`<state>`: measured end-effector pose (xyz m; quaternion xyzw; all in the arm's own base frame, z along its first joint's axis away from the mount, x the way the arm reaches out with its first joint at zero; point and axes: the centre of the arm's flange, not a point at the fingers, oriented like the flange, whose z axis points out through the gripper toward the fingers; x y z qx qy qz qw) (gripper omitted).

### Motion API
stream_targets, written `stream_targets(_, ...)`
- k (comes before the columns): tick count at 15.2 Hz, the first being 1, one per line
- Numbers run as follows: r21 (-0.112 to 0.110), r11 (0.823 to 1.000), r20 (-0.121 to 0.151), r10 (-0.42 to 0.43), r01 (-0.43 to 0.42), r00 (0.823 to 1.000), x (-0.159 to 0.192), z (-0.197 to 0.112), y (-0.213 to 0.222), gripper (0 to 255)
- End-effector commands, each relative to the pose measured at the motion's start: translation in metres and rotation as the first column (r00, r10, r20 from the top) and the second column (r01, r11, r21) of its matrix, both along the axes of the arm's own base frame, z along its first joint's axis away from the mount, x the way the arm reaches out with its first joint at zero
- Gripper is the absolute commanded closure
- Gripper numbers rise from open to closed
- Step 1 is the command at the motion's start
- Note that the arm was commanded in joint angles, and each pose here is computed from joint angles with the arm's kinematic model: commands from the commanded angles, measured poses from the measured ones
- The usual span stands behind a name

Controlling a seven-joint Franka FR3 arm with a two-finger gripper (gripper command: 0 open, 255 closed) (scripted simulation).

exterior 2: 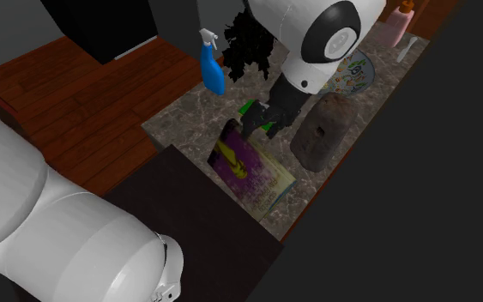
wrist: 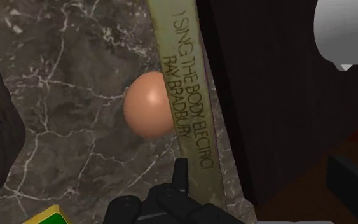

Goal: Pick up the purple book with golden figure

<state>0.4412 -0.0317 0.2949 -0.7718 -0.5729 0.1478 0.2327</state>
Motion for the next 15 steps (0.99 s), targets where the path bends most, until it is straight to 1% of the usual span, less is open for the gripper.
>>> stream_targets(1, 0.047, 0.992, -0.021, 0.119, -0.118, 0.993, 0.006, -0.031, 0.016, 0)
stream_targets(2, 0.053, 0.989, -0.024, 0.137, -0.135, 0.990, 0.007, -0.035, 0.018, 0)
stream_targets(9, 0.053, 0.989, -0.024, 0.137, -0.135, 0.990, 0.007, -0.075, 0.018, 0)
stream_targets(11, 0.053, 0.989, -0.024, 0.137, -0.135, 0.990, 0.007, -0.075, 0.018, 0)
stream_targets(12, 0.053, 0.989, -0.024, 0.137, -0.135, 0.990, 0.007, -0.075, 0.018, 255)
stream_targets(15, 0.053, 0.989, -0.024, 0.137, -0.135, 0.990, 0.007, -0.075, 0.018, 255)
